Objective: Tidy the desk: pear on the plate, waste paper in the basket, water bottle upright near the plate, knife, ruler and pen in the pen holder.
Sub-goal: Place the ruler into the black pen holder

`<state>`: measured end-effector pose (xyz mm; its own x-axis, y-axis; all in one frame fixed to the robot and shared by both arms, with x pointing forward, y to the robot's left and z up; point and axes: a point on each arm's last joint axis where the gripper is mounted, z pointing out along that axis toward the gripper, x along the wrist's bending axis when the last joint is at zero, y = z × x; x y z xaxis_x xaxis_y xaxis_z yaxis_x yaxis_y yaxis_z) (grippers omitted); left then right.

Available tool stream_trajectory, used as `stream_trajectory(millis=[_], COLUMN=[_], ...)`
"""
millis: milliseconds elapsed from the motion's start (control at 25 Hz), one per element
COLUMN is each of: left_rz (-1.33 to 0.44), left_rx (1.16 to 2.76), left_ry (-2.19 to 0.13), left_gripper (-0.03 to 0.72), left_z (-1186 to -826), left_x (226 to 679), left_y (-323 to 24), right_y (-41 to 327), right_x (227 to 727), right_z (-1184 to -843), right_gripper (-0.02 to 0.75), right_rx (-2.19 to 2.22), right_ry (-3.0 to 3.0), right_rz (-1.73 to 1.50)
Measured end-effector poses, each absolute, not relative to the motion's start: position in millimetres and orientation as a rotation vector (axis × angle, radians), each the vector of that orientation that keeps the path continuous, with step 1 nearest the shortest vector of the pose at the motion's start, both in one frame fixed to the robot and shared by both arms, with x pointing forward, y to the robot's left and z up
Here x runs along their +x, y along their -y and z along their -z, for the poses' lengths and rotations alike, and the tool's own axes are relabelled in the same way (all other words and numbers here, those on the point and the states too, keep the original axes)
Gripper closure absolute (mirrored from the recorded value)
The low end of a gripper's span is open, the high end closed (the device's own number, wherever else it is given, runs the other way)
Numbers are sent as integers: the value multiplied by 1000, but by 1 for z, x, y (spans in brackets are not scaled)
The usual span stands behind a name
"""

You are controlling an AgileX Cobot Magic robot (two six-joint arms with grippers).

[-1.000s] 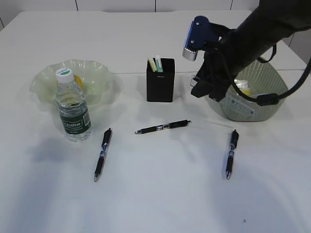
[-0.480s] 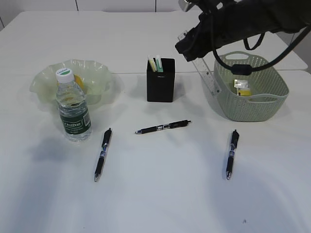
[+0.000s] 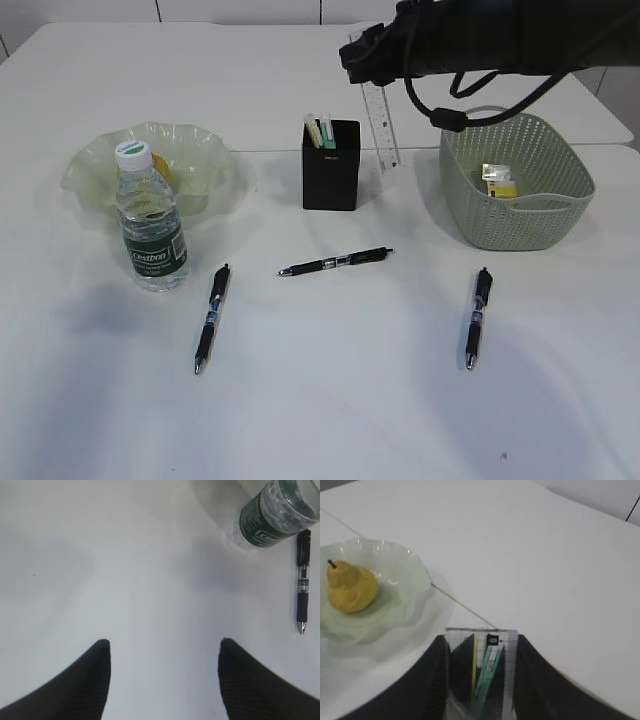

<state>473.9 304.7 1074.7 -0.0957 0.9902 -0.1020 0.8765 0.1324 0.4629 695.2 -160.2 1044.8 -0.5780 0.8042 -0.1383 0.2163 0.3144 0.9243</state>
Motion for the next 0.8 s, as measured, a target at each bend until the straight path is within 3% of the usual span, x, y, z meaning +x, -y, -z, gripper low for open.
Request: stream_trajectory(millis=[800], left_rz=[-384], left_rx=[1810], left_ry=[-2044], left_gripper=[214], left_z=[-1074], left_x=[472], left_y=[-305], right_y=[140], right_x=[755], right_z=[-1032], right_gripper=[467], right_rx=[852], right_ry=[-1832], right_rz=[-1468])
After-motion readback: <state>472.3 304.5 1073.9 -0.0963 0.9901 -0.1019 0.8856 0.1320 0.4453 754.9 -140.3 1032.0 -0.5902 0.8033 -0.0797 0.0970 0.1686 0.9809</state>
